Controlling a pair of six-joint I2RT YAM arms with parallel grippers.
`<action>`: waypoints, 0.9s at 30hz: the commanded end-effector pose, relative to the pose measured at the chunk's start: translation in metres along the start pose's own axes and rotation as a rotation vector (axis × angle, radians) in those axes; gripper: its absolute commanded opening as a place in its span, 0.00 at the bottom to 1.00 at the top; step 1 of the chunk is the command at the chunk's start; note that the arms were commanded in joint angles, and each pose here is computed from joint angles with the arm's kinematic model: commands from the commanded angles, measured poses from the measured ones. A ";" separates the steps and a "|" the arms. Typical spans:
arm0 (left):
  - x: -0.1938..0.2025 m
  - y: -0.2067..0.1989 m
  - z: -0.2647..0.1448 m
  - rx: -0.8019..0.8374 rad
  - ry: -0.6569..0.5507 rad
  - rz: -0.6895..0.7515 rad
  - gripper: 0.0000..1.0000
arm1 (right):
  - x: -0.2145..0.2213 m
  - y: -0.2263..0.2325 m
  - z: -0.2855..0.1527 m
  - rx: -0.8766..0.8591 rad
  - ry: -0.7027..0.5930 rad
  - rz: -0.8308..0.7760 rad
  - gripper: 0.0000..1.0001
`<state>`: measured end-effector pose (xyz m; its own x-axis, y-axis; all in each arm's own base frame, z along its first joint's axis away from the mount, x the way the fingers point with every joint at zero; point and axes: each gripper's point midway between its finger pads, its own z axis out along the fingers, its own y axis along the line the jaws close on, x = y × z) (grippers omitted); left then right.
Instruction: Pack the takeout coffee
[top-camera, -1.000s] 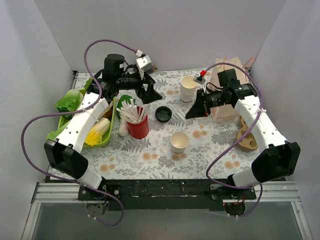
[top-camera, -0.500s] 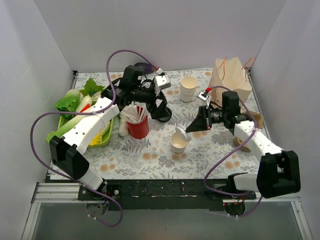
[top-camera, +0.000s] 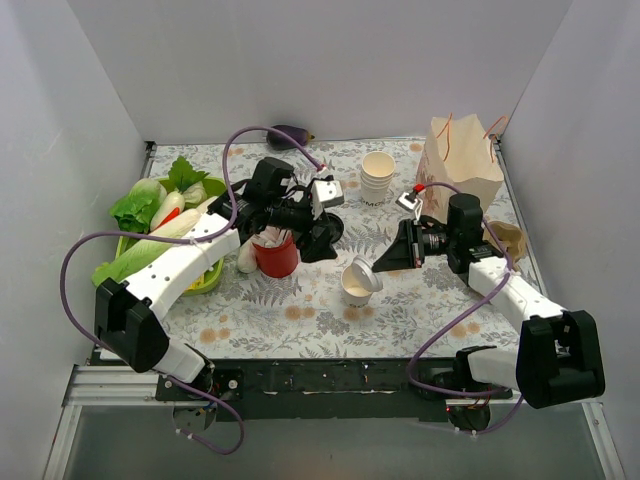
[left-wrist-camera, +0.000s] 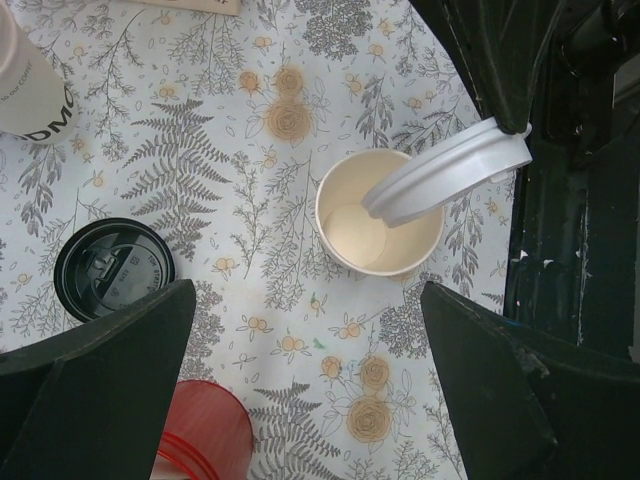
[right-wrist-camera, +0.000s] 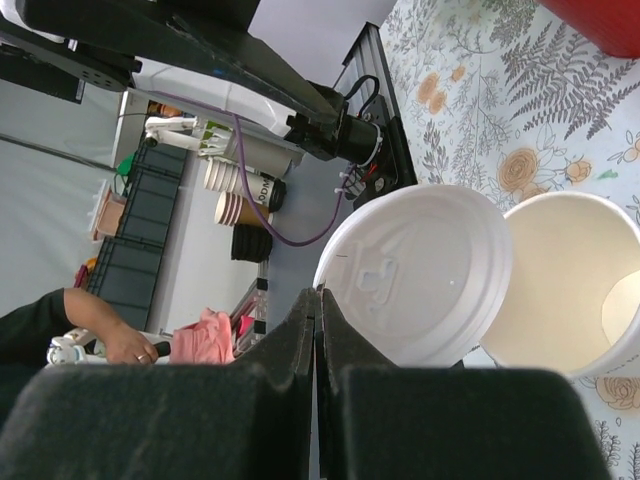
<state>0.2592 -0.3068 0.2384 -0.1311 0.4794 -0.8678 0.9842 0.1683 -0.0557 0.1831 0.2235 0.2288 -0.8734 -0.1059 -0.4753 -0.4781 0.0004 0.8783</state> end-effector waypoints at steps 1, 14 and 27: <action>-0.017 -0.004 -0.010 -0.024 -0.053 0.079 0.98 | 0.010 0.000 -0.002 -0.012 0.010 -0.015 0.01; -0.003 -0.025 0.004 0.034 -0.017 0.074 0.97 | 0.019 -0.004 -0.002 -0.028 0.020 0.033 0.01; -0.001 -0.024 0.012 0.050 -0.011 0.074 0.97 | -0.001 -0.017 0.001 0.002 -0.011 0.053 0.01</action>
<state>0.2385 -0.3189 0.2206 -0.0953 0.5098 -0.8550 0.9933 0.1055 -0.0478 0.1787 0.2228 0.2011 -0.9241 -0.1094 -0.3661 -0.3702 0.0187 0.9288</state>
